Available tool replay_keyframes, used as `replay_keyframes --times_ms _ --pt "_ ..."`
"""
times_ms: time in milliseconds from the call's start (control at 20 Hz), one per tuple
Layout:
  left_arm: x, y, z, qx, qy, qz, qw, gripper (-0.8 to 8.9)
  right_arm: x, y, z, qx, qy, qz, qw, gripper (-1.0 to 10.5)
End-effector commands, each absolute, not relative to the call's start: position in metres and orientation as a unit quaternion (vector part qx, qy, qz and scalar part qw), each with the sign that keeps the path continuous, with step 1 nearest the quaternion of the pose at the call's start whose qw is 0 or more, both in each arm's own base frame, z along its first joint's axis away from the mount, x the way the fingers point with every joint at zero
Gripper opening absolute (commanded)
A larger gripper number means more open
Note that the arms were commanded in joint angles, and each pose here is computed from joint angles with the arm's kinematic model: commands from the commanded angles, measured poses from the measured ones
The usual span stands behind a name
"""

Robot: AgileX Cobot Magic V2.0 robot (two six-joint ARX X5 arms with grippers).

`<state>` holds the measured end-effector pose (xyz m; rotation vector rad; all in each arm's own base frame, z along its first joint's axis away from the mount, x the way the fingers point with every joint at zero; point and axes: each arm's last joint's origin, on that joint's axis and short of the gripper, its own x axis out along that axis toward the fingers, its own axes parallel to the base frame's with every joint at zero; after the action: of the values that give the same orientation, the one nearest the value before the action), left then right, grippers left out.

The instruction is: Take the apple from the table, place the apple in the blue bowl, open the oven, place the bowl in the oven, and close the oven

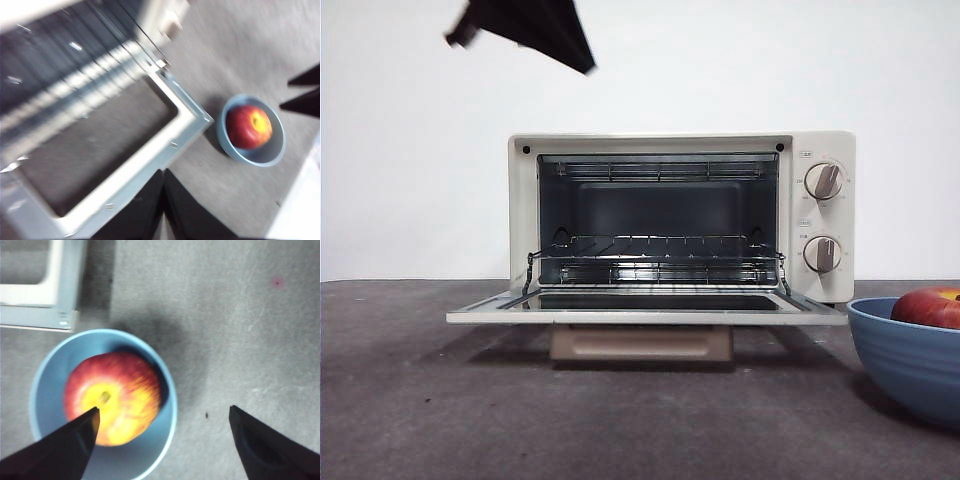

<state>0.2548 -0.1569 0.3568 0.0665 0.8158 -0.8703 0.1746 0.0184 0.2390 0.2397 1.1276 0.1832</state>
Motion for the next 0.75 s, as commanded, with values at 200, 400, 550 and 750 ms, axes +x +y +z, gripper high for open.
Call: replay_keyframes --times_ms 200,400,550,750 --pt "0.242 -0.112 0.336 0.012 0.382 -0.363 0.850 0.07 0.193 0.016 0.222 0.105 0.562 0.086 0.816 3.6" --pt "0.218 -0.083 0.308 -0.019 0.392 -0.333 0.857 0.07 0.198 0.016 0.217 0.103 0.567 0.083 0.813 2.9" --pt "0.202 -0.073 0.298 -0.033 0.391 -0.320 0.862 0.07 0.203 0.016 0.210 0.104 0.581 0.081 0.803 2.8" --pt "0.191 -0.070 0.305 -0.036 0.372 -0.322 0.870 0.07 0.211 0.019 0.199 0.102 0.599 0.083 0.790 2.6"
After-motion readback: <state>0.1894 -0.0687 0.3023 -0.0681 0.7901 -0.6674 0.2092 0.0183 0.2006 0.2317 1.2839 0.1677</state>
